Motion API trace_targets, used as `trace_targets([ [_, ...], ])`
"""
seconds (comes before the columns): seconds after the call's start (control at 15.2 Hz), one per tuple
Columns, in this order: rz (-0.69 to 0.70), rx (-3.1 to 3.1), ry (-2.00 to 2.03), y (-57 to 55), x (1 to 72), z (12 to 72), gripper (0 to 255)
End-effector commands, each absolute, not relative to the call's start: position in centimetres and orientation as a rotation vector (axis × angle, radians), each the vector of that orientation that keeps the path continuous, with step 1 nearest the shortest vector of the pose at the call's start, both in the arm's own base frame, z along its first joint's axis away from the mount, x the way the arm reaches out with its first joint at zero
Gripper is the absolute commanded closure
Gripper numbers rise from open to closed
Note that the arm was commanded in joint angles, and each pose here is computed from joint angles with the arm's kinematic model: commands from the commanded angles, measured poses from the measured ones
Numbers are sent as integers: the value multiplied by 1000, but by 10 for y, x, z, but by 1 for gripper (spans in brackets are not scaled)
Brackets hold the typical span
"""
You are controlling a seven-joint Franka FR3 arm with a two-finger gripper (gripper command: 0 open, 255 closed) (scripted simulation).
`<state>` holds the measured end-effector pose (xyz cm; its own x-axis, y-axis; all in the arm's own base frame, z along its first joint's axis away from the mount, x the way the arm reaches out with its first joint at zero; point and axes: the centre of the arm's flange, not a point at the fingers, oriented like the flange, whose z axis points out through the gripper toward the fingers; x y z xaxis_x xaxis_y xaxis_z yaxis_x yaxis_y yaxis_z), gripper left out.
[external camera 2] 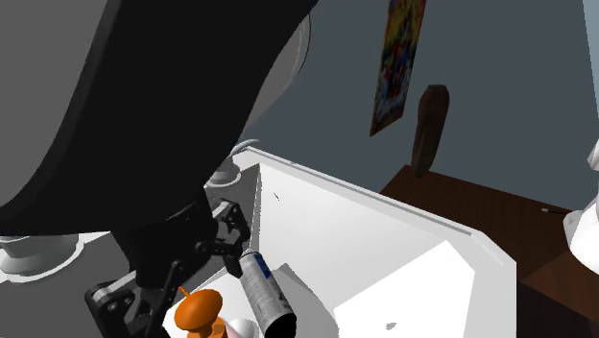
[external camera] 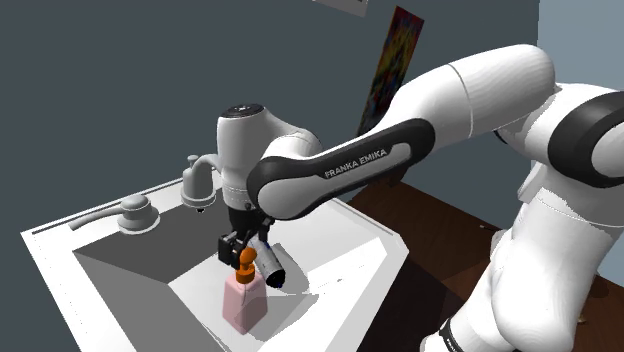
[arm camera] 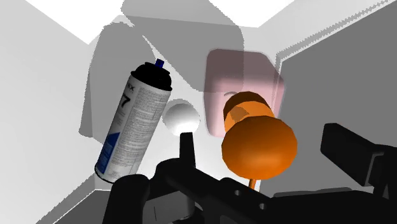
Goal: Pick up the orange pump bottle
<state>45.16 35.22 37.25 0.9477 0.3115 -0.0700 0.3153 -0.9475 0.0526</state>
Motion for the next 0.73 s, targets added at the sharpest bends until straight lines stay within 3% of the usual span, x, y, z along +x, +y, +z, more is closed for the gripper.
trace_targets([
  [0.0, -94, 3037, 490, 355, 453, 363, 0],
  [0.4, -94, 3037, 490, 355, 453, 338, 0],
  [0.46, -94, 3037, 490, 355, 454, 339, 255],
  [0.66, -94, 3037, 490, 356, 454, 339, 255],
])
